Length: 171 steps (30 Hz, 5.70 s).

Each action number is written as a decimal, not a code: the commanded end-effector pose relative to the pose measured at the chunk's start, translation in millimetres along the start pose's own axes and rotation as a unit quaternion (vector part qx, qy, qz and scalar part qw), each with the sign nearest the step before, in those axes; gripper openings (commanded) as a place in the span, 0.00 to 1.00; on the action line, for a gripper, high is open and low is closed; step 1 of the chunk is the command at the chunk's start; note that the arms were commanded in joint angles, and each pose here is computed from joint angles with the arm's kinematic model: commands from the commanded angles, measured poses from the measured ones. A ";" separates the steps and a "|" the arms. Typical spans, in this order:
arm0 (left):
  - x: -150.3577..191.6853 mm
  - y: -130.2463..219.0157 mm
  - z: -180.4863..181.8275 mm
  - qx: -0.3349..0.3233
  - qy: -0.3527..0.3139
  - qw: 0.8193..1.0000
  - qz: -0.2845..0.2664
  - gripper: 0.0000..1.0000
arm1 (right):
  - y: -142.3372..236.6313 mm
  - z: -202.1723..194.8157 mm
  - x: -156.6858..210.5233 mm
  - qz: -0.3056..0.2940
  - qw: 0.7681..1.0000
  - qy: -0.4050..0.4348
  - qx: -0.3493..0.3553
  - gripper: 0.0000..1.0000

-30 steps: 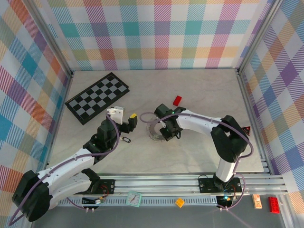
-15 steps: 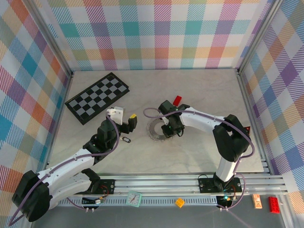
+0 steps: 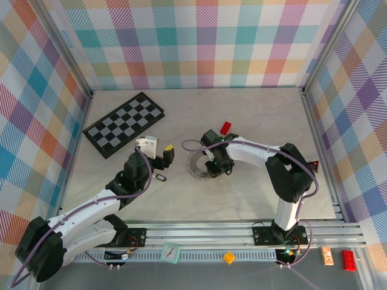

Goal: Put the keys on the keyring

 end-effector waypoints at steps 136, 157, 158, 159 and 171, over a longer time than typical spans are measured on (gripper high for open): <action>-1.2 2.0 7.9 -0.025 -0.005 1.000 -0.005 0.84 | -6.6 2.9 19.8 0.034 0.999 -0.024 -0.029 0.12; -4.8 5.2 7.2 -0.021 -0.016 1.000 -0.002 0.83 | 50.9 6.0 -0.5 -0.121 0.992 0.027 -0.029 0.00; -5.2 6.0 6.9 -0.021 -0.023 1.000 0.004 0.83 | 57.4 6.2 -3.1 -0.143 0.989 0.034 -0.028 0.00; -6.9 7.5 7.4 -0.023 -0.030 0.999 0.008 0.81 | 63.4 6.9 -5.1 -0.164 0.985 0.043 -0.029 0.00; -48.1 22.2 -17.5 0.082 -0.091 0.992 0.023 0.60 | 121.4 29.4 -37.3 -0.395 0.899 0.169 -0.084 0.00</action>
Point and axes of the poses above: each hand's point on the last joint's axis, 136 mm out from that joint toward the fingers, its own y axis back along the fingers, its own z axis along the line the jaws close on, x = y × z, the point moved 7 cm from there along y, back along the fingers, and after that the axes turned 9 degrees about y, right-handed, at the moved point
